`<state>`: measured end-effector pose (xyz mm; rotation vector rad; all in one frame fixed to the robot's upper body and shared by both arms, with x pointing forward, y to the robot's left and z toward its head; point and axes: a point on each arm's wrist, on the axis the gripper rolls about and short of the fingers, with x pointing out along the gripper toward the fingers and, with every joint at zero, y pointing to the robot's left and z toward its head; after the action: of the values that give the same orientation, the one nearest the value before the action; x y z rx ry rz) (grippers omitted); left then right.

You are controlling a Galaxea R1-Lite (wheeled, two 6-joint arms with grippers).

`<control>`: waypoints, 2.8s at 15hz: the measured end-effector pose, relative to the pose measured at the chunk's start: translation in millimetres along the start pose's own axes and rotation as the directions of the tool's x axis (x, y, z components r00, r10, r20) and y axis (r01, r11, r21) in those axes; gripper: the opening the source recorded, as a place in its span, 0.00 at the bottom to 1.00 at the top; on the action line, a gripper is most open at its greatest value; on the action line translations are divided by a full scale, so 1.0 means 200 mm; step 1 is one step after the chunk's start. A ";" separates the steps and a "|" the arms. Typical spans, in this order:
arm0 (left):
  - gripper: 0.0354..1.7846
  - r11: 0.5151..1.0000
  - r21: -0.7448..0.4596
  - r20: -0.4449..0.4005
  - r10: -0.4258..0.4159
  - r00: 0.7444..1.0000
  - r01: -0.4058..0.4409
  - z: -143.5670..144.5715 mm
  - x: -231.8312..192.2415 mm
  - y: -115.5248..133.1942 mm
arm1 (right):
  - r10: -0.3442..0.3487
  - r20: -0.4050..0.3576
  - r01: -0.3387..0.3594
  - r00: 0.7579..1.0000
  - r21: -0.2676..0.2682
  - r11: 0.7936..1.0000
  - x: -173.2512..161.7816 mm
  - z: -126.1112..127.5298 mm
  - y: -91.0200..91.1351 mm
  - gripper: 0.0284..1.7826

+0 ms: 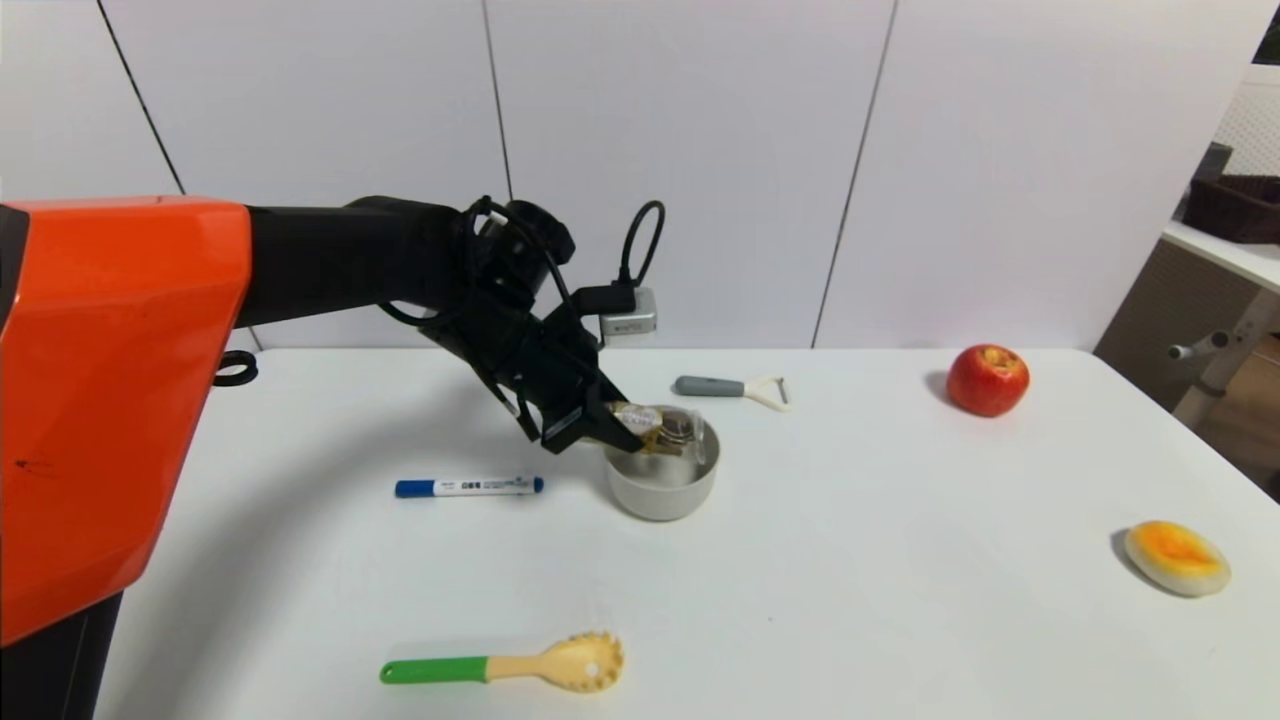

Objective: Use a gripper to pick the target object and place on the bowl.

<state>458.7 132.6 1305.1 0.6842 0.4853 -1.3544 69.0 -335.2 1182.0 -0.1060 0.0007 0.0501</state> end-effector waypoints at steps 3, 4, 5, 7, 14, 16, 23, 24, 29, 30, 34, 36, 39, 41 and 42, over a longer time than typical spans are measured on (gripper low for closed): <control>0.44 1.000 -0.002 0.000 -0.004 1.000 0.004 0.00 0.00 0.00 | 0.000 0.000 0.000 1.000 0.000 1.000 0.00 0.00 0.00 0.96; 0.50 1.000 0.000 0.001 -0.001 1.000 0.001 0.00 0.00 0.00 | 0.000 0.000 0.000 1.000 0.000 1.000 0.00 0.00 0.00 0.96; 0.56 1.000 0.001 0.000 0.000 1.000 0.000 0.00 0.00 0.00 | 0.000 0.000 0.000 1.000 0.000 1.000 0.00 0.00 0.00 0.96; 0.65 1.000 0.002 0.001 0.000 1.000 0.000 0.00 0.00 0.00 | 0.000 0.000 0.000 1.000 0.000 1.000 0.00 0.00 0.00 0.96; 0.83 0.995 0.040 -0.009 0.088 0.996 -0.087 0.09 -0.14 -0.04 | 0.000 0.000 0.000 1.000 0.000 1.000 0.00 0.00 0.00 0.96; 0.86 0.985 0.061 -0.021 0.160 0.987 -0.158 0.15 -0.28 -0.09 | 0.000 0.000 0.000 1.000 0.000 1.000 0.00 0.00 0.00 0.96; 0.92 0.902 -0.091 -0.128 0.410 0.903 -0.423 0.17 -0.92 -0.54 | 0.000 0.000 0.000 1.000 0.000 1.000 0.00 0.00 0.00 0.96; 0.92 0.878 -0.129 -0.149 0.443 0.884 -0.462 0.13 -1.00 -0.64 | 0.000 0.000 0.000 1.000 0.000 1.000 0.00 0.00 0.00 0.96; 0.94 0.697 -0.268 -0.162 0.648 0.744 -0.665 -0.11 -1.25 -1.16 | 0.000 0.000 0.000 1.000 0.000 1.000 0.00 0.00 0.00 0.96; 0.94 0.657 -0.283 -0.149 0.690 0.709 -0.699 -0.15 -1.25 -1.25 | 0.000 0.000 0.000 1.000 0.000 1.000 0.00 0.00 0.00 0.96; 0.94 0.507 -0.320 -0.059 0.832 0.551 -0.800 -0.32 -1.21 -1.59 | 0.000 0.000 0.000 1.000 0.000 1.000 0.00 0.00 0.00 0.96; 0.94 0.452 -0.342 -0.031 0.871 0.491 -0.824 -0.40 -1.15 -1.72 | 0.000 0.000 0.000 1.000 0.000 1.000 0.00 0.00 0.00 0.96; 0.94 0.397 -0.404 -0.007 0.900 0.436 -0.824 -0.57 -1.01 -1.86 | 0.000 0.000 0.000 1.000 0.000 1.000 0.00 0.00 0.00 0.96; 0.94 0.370 -0.431 0.020 0.916 0.401 -0.823 -0.69 -0.90 -1.89 | 0.000 0.000 0.000 1.000 0.000 1.000 0.00 0.00 0.00 0.96; 0.94 0.355 -0.446 0.037 0.924 0.379 -0.821 -0.74 -0.84 -1.90 | 0.000 0.000 0.000 1.000 0.000 1.000 0.00 0.00 0.00 0.96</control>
<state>67.1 329.2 1250.2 0.3085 0.0424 -0.2433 69.0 -335.2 1182.0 -0.1065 0.0007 0.0501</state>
